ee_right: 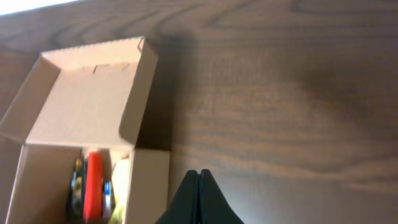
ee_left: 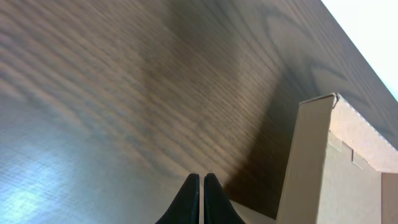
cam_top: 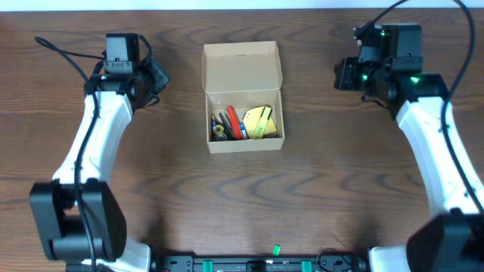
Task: Pack container
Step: 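Move both grippers to the box's left and right flaps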
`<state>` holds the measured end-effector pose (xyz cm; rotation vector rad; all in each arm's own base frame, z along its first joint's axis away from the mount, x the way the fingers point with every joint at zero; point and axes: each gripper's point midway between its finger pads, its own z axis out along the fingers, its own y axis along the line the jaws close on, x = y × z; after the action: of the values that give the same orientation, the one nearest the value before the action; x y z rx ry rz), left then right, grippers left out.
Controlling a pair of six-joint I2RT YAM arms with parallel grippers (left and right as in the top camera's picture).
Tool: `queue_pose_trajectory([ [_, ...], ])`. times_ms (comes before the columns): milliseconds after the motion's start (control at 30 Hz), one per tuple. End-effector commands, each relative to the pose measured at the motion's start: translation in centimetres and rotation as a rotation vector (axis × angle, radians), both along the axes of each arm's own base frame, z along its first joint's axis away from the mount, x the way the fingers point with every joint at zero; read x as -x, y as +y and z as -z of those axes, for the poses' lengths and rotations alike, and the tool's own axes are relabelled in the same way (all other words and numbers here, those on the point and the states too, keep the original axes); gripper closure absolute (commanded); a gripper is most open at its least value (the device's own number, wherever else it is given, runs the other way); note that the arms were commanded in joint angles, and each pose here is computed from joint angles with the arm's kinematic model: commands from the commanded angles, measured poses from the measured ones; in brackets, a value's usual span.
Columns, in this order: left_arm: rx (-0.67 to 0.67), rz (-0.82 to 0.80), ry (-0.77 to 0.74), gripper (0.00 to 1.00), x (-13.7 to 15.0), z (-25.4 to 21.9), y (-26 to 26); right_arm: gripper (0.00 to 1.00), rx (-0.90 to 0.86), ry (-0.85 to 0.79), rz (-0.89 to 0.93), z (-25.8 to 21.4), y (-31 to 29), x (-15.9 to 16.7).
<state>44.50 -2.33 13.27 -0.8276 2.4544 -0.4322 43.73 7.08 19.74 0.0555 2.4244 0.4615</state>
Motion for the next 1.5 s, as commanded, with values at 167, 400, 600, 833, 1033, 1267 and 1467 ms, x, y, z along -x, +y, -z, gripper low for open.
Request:
queue_pose_trajectory([
  [167, 0.099, 0.05, 0.042, 0.94, -3.3, 2.0, -1.7, 0.99, -0.116, 0.104, 0.114, 5.7, 0.2, -3.7],
  [400, 0.159, 0.052, 0.097, 0.94, -5.1, 4.2, -2.5, 0.99, -0.284, 0.251, 0.062, 11.4, 3.0, -4.1],
  [600, 0.253, 0.061, 0.179, 0.94, -4.8, 7.5, -3.7, 0.99, -0.4, 0.322, 0.011, 14.3, 4.9, -4.1],
  [833, 0.39, 0.077, 0.211, 0.95, -5.2, 9.6, -5.4, 0.99, -0.461, 0.32, 0.013, 14.9, 5.6, -4.9],
  [1033, 0.503, 0.073, 0.183, 0.94, -6.5, 9.5, -6.8, 0.99, -0.523, 0.304, 0.027, 15.1, 6.1, -6.0],
  [1267, 0.522, 0.08, 0.166, 0.94, -6.9, 9.1, -7.8, 0.99, -0.581, 0.318, 0.044, 16.0, 6.8, -6.6],
  [1467, 0.522, 0.094, 0.176, 0.94, -6.6, 9.2, -8.8, 0.99, -0.619, 0.327, 0.036, 16.8, 8.4, -6.9],
])
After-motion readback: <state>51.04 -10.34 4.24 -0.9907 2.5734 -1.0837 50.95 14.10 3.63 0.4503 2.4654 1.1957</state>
